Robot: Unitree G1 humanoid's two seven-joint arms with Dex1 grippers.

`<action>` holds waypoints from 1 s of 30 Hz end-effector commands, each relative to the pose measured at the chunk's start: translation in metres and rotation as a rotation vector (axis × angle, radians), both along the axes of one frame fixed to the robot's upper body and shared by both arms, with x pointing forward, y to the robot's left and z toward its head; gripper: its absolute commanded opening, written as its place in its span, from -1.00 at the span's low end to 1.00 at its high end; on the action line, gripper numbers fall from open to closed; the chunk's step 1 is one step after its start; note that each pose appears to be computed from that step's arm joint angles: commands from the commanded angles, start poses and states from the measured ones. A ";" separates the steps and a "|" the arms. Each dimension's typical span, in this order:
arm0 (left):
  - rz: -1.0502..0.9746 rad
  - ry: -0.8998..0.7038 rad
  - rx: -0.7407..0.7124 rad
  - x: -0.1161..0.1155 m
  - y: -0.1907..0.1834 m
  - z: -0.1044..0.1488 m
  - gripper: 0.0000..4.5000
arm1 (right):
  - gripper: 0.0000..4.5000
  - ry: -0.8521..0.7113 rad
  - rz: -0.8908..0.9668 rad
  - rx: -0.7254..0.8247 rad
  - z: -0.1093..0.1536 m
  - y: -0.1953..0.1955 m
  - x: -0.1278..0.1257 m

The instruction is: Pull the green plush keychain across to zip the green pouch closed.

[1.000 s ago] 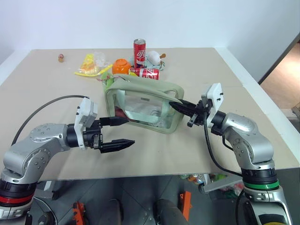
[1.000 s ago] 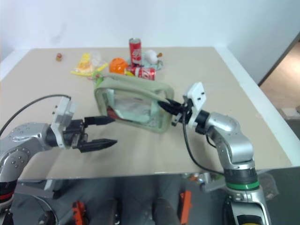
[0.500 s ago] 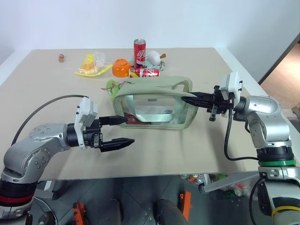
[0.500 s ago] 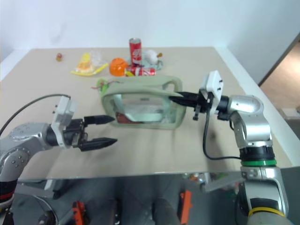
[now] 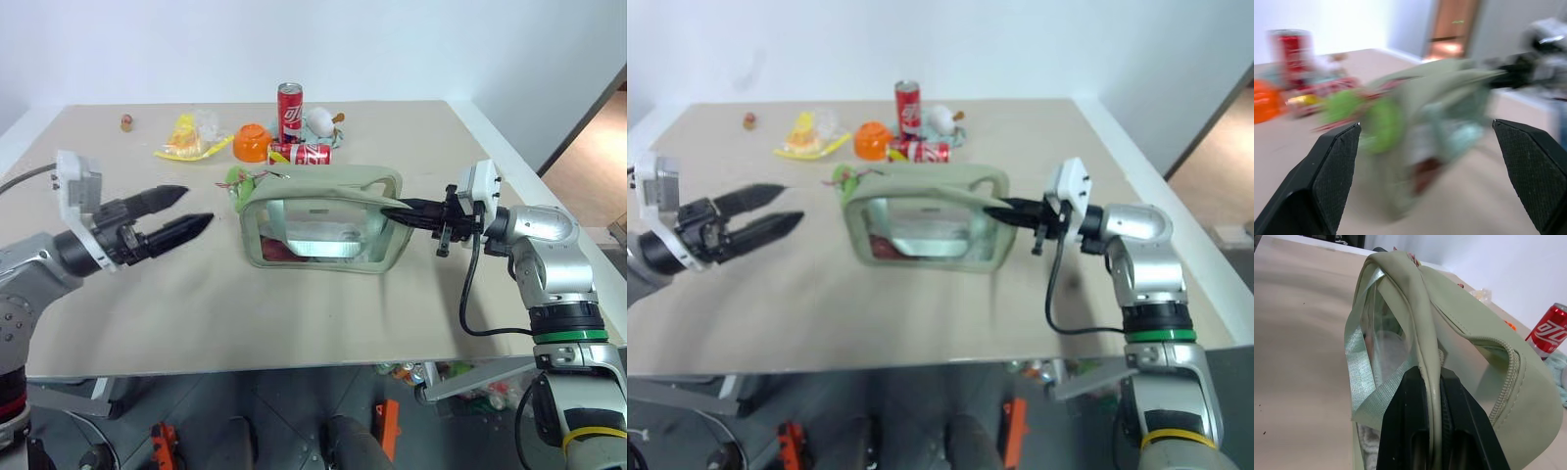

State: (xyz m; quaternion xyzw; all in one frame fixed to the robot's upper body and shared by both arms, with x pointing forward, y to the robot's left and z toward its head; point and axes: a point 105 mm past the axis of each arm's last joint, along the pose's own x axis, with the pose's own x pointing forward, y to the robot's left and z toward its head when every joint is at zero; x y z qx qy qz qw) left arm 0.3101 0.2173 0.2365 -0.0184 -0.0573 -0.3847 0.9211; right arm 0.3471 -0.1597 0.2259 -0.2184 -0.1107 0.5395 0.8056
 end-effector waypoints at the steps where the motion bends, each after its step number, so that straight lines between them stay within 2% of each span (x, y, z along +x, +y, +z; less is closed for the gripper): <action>1: -0.009 -0.045 0.026 0.021 -0.010 -0.006 1.00 | -0.97 -0.058 0.031 -0.010 0.012 0.011 -0.007; 7: -0.020 -0.006 0.002 0.053 -0.023 -0.023 1.00 | -0.97 -0.079 0.023 -0.003 0.016 0.014 -0.013; 12: 0.042 -0.002 -0.037 0.077 -0.019 -0.026 1.00 | -0.97 -0.088 0.000 -0.007 0.018 0.012 -0.014; 20: -0.087 -0.009 -0.106 0.081 -0.040 -0.023 1.00 | -0.97 -0.086 -0.037 -0.022 0.017 0.004 -0.014; 26: -0.099 -0.029 -0.166 0.088 -0.045 -0.013 1.00 | -0.97 -0.083 -0.046 -0.025 0.015 0.003 -0.014; 29: -0.098 -0.042 -0.180 0.091 -0.047 -0.011 0.68 | -1.00 -0.083 -0.052 -0.027 0.015 0.002 -0.014; 30: -0.089 -0.045 -0.183 0.092 -0.046 -0.011 0.50 | -1.00 -0.083 -0.054 -0.030 0.015 0.002 -0.013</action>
